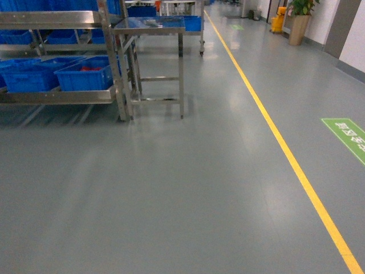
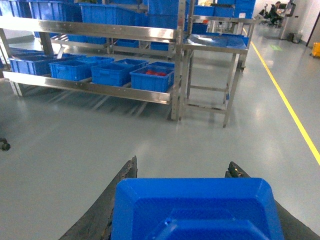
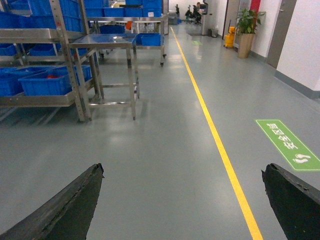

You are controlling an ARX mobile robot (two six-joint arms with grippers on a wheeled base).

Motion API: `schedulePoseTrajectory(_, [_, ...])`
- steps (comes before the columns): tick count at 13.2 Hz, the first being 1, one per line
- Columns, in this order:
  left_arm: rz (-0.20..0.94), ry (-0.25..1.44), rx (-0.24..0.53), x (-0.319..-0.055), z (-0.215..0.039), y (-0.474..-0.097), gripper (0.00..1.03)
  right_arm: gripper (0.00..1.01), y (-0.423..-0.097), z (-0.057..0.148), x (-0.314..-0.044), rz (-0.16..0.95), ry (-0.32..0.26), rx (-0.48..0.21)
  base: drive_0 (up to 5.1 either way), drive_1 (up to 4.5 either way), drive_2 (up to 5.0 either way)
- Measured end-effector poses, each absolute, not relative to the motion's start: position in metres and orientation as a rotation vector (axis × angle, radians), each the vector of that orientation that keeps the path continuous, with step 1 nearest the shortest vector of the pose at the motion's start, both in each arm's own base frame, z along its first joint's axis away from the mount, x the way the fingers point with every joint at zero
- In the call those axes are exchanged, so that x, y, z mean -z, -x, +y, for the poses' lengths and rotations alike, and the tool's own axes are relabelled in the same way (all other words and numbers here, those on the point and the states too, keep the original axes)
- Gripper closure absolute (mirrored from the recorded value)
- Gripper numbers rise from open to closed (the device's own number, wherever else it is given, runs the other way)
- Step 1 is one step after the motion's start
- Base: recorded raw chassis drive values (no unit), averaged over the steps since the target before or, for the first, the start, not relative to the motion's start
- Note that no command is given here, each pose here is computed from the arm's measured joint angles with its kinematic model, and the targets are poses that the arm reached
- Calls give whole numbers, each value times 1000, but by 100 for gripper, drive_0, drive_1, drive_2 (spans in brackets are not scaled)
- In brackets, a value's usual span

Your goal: Pick blue part to blue bin on bottom shelf

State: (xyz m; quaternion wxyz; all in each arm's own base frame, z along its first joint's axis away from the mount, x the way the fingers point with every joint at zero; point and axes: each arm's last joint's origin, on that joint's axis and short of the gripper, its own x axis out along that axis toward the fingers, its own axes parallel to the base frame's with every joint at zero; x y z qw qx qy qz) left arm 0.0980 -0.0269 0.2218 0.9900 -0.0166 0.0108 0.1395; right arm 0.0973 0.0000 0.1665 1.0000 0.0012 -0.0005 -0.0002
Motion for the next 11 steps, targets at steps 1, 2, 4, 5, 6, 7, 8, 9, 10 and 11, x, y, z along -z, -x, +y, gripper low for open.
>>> schedulePoseTrajectory(1, [21, 34, -280, -222, -27, -98, 60, 3, -97, 0, -167, -3, -2, 0, 0, 409, -410])
schedulePoseTrajectory(2, [21, 33, -280, -222, -27, -98, 60, 3, -97, 0, -167, -2, -2, 0, 2, 411, -407])
schedulePoseTrajectory(4, [22, 33, -280, -222, -27, -98, 60, 3, -97, 0, -167, -2, -2, 0, 3, 412, -406])
schedulePoseTrajectory(5, [19, 35, -280, -222, -27, -98, 60, 3, -97, 0, -167, -1, -2, 0, 6, 415, -403])
schedulePoseTrajectory(6, [19, 36, -280, -222, -27, -98, 60, 3, -97, 0, -167, -4, -2, 0, -6, 403, -415])
schedulePoseTrajectory(7, [16, 37, -280, -222, -27, -98, 60, 3, -97, 0, -166, 1, -3, 1, 7, 416, -402])
schedulePoseTrajectory(8, [23, 33, -280, -222, -27, -98, 60, 3, -97, 0, -167, -5, -2, 0, 5, 414, -404])
schedulePoseTrajectory(9, [21, 33, -280, -222, -27, -98, 60, 3, -97, 0, -166, 1, -2, 0, 0, 409, -409])
schedulePoseTrajectory(10, [19, 35, -280, -222, -27, -98, 60, 3, -97, 0, -167, -5, -2, 0, 4, 413, -405])
schedulePoseTrajectory(11, [21, 34, -282, -222, -27, -98, 60, 3, -97, 0, -166, 0, -2, 0, 5, 414, -404])
